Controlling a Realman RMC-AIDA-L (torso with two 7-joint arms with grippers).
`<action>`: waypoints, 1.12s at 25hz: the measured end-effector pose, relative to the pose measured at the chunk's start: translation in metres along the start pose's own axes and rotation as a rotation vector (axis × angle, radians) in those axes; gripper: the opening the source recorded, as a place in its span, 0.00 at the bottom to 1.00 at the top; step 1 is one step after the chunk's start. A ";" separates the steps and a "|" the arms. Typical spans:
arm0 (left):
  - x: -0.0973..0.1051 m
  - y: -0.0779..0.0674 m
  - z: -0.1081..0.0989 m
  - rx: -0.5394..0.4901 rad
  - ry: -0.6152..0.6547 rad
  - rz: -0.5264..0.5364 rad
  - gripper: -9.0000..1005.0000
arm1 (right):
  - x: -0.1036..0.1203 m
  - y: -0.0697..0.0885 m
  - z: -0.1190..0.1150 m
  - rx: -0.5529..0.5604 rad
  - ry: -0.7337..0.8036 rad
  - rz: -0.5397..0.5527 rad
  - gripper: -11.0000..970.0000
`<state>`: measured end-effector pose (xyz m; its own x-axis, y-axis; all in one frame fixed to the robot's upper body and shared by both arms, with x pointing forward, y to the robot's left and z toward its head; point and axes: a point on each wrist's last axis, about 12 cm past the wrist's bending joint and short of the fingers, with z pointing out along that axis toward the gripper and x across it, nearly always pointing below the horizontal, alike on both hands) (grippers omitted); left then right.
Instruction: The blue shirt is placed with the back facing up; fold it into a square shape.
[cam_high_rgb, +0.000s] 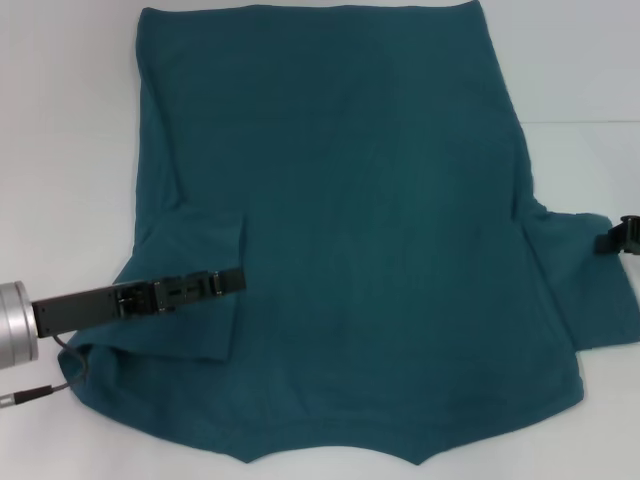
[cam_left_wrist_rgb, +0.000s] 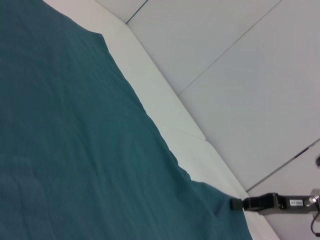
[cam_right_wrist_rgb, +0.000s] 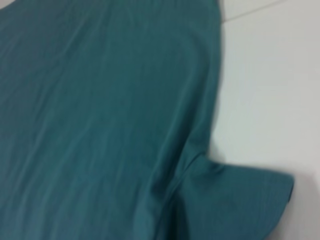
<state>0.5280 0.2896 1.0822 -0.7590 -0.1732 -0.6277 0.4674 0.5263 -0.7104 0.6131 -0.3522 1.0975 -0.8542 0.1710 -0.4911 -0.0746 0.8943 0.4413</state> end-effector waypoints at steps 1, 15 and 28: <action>0.000 0.000 0.000 0.000 0.000 -0.001 0.93 | -0.002 0.000 0.000 0.016 -0.003 -0.022 0.02; 0.001 0.002 -0.001 -0.012 -0.005 -0.009 0.93 | -0.028 0.010 0.000 0.196 0.038 -0.228 0.05; 0.001 0.003 -0.001 -0.021 -0.014 -0.014 0.93 | -0.053 0.028 0.000 0.255 0.033 -0.318 0.07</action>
<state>0.5279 0.2915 1.0796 -0.7591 -0.1920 -0.6220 0.4469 0.5411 -0.7124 0.6559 -0.3361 1.1363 -0.8255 -0.1405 -0.5467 -0.2115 0.9750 0.0688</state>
